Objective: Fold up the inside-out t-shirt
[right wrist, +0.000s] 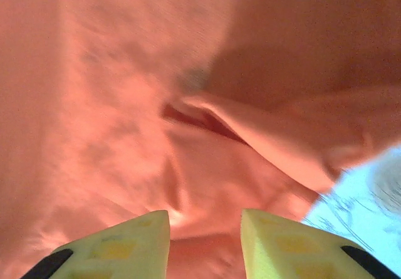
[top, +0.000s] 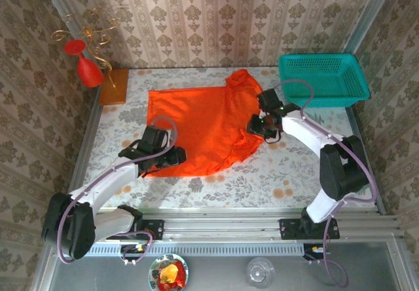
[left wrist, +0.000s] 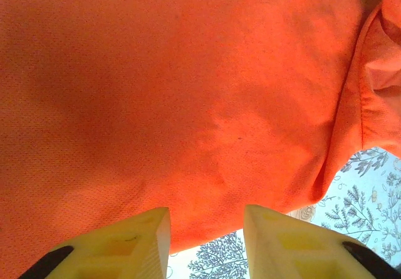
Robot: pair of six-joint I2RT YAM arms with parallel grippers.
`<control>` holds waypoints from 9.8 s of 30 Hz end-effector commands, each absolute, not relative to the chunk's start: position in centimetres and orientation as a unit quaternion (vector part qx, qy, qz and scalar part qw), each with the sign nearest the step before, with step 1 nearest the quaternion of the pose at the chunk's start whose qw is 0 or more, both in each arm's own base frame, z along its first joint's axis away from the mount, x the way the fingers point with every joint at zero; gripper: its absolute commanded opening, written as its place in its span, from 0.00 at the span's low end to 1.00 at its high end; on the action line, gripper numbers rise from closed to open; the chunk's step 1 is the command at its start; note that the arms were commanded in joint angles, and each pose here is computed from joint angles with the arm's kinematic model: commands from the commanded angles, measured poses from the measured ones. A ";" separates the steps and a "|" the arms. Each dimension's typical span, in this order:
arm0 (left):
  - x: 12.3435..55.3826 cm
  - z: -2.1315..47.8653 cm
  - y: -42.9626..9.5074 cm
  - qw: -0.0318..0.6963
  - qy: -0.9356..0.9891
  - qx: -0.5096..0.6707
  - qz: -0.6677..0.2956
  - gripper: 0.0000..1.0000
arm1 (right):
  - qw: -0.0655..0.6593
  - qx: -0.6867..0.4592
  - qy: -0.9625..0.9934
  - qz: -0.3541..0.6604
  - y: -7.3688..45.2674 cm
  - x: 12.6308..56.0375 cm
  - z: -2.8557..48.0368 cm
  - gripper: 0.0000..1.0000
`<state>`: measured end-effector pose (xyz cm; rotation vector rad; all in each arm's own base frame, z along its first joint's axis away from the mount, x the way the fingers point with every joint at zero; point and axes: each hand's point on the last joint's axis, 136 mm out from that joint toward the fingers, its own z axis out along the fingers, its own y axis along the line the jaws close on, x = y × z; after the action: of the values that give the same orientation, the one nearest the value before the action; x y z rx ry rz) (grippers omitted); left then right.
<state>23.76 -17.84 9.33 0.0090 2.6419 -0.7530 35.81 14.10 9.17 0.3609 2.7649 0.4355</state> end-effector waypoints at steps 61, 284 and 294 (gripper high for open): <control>31.9 5.1 -22.3 0.123 0.941 0.025 -0.313 0.32 | 0.092 0.235 0.963 0.094 6.1 18.6 4.4 0.29; 19.0 7.9 -3.6 0.139 0.948 -0.273 -0.089 0.00 | 0.115 0.222 0.956 0.156 8.4 12.7 10.6 0.00; 19.1 12.0 -4.3 0.181 0.943 -0.248 -0.126 0.00 | 0.154 0.196 0.948 0.197 8.8 12.7 16.0 0.00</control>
<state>19.16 -3.86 10.91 -0.7268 2.6498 -0.3284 12.91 8.89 14.97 0.5845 2.7035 0.5806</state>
